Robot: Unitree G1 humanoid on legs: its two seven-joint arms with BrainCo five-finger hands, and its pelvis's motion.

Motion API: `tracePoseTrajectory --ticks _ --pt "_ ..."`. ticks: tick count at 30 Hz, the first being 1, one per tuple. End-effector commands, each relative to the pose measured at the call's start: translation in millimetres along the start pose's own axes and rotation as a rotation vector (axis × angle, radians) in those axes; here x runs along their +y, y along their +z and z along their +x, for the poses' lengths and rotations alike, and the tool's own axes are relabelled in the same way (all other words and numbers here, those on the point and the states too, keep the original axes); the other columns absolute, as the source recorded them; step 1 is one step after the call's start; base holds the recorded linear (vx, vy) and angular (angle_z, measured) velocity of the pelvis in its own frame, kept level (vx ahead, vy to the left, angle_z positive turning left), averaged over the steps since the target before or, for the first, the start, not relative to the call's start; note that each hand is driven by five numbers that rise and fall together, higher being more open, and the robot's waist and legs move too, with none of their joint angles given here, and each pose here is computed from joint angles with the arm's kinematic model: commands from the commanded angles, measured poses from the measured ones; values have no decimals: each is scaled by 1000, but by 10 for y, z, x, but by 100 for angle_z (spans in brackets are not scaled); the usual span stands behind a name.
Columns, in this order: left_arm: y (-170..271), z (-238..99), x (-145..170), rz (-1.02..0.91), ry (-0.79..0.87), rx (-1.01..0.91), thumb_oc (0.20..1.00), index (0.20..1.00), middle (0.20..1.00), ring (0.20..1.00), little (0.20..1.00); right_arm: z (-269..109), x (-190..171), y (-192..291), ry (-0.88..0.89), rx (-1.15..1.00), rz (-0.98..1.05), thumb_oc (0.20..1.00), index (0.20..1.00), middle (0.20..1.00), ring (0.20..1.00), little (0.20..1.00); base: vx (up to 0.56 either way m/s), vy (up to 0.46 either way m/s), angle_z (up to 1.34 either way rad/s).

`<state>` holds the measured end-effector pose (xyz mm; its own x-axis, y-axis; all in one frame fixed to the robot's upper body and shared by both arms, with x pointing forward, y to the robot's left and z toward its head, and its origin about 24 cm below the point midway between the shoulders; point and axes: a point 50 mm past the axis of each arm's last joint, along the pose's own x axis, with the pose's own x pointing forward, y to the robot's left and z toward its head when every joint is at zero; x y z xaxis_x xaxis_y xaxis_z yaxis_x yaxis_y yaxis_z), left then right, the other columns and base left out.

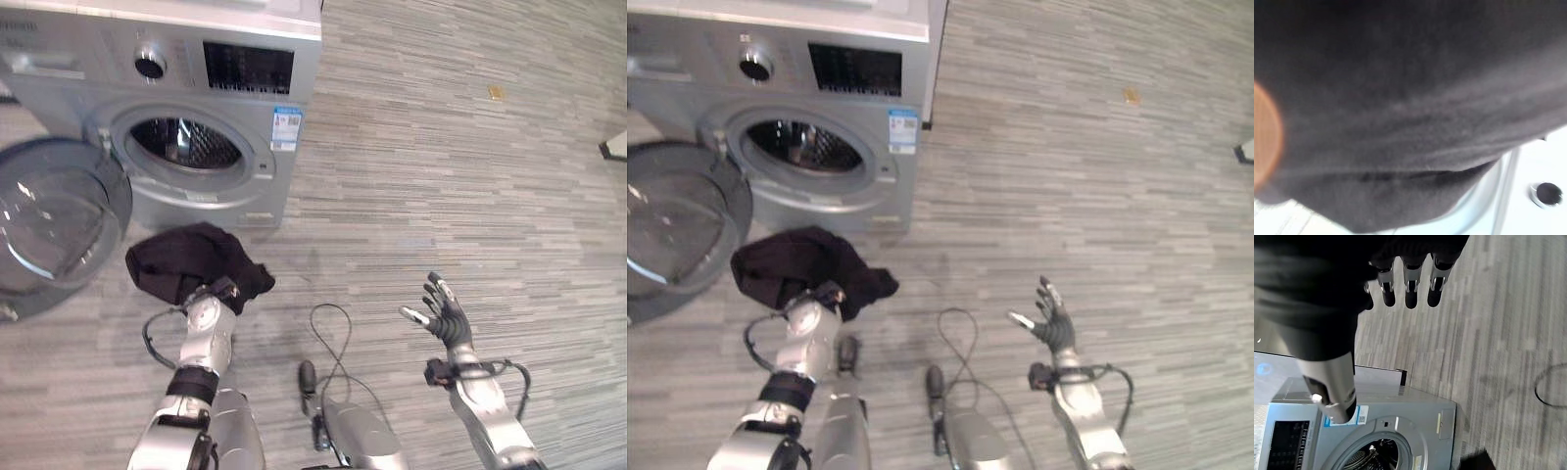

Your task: Grab the laundry basket,head to the washer,open it,put in the laundry and shut it.

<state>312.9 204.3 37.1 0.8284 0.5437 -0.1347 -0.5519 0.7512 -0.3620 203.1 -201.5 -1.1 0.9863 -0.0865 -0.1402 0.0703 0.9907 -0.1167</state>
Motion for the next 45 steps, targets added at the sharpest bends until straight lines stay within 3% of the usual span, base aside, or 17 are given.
tracePoseTrajectory --ticks 1,10,14,26,33,45 --pt "334 39 27 -72 -31 -171 200 200 200 200 200 -35 -1 48 -1 -26 59 1000 1000 1000 1000 1000 182 327 3" --pt "563 44 -358 -179 -115 -228 200 200 200 200 200 228 211 268 61 -105 64 1000 1000 1000 1000 1000 56 163 -2" --pt "883 159 -617 -252 -135 -277 200 200 200 200 200 334 433 449 121 -171 97 1000 1000 1000 1000 1000 45 51 -48" --pt "1552 281 -1265 -422 -178 -296 200 200 200 200 200 316 559 442 156 -161 100 1000 1000 1000 1000 1000 0 -9 -2" --pt "1911 363 -1334 -467 -152 -332 200 200 200 200 200 303 543 497 171 -195 92 1000 1000 1000 1000 1000 -15 -28 9" --pt "2727 444 -1183 -505 -91 -496 200 200 200 200 200 338 410 695 176 -288 71 1000 1000 1000 1000 1000 44 12 3"
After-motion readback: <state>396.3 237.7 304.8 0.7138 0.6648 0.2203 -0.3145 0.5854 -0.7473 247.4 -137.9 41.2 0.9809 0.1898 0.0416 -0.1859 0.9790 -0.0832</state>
